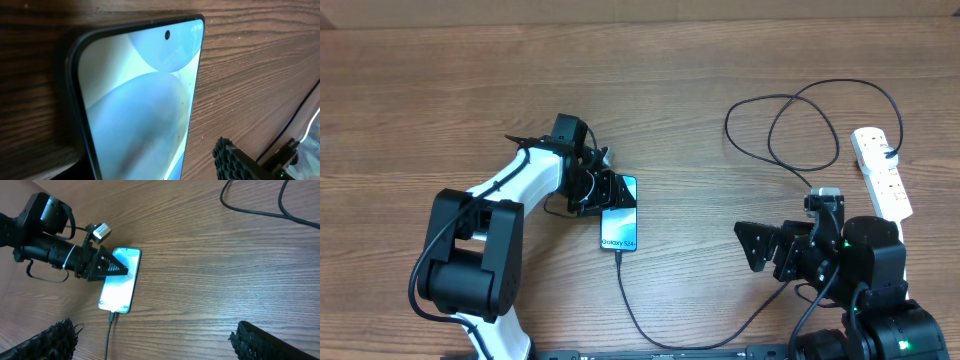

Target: Plug charger to phone and switch on socket

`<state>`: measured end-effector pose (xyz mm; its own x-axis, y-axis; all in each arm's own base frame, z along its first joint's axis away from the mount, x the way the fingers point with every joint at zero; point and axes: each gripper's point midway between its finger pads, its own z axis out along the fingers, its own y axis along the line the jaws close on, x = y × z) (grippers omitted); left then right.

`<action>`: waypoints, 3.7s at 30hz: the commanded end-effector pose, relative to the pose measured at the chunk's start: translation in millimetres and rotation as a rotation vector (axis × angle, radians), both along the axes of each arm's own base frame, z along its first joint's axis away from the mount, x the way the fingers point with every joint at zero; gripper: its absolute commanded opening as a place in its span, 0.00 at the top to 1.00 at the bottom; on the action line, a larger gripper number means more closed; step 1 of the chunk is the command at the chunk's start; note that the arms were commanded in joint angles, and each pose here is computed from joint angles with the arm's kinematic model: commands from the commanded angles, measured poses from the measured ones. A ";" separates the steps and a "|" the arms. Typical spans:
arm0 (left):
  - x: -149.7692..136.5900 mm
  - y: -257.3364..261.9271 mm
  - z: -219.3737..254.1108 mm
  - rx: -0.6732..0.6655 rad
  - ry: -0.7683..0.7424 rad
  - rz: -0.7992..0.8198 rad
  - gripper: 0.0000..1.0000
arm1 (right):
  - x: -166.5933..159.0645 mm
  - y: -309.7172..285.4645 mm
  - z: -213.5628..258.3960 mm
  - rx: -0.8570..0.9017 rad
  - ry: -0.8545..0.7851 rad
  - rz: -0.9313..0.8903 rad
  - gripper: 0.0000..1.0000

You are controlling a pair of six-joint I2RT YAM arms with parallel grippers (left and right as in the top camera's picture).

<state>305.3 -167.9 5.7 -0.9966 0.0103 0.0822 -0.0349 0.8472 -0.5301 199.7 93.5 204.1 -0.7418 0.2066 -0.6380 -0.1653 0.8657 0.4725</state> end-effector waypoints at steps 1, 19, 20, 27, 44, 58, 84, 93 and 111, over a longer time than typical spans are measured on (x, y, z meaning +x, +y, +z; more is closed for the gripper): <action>-26.9 51.4 -56.5 0.300 0.105 0.025 0.40 | 2.9 -3.1 5.6 -0.010 -0.021 -0.016 0.00; -30.3 59.4 -57.9 0.348 0.121 0.039 0.39 | 3.0 -3.1 5.7 -0.010 -0.021 -0.016 0.00; -30.3 59.3 -57.9 0.348 0.122 0.040 0.39 | 3.0 -3.1 5.7 -0.010 -0.022 -0.016 0.00; -30.4 59.4 -57.9 0.349 0.123 0.042 0.39 | 3.0 -3.1 5.7 -0.010 -0.022 -0.016 0.00; -31.2 60.1 -57.9 0.353 0.126 0.041 0.39 | 3.0 -3.1 5.7 -0.010 -0.022 -0.016 0.00; -34.8 68.6 -58.9 0.401 0.135 0.036 0.38 | 3.0 -3.1 5.7 -0.010 -0.022 -0.016 0.00; 13.3 72.3 76.2 0.413 -0.140 0.124 0.00 | 2.9 -3.0 5.6 -0.009 -0.021 -0.016 0.00; -36.6 98.0 194.4 0.453 -0.419 0.264 0.00 | 2.8 -3.1 5.5 -0.010 -0.020 -0.016 0.00; -161.1 178.3 311.4 0.419 -0.941 0.605 0.00 | 2.9 -3.1 5.6 -0.009 -0.021 -0.016 0.00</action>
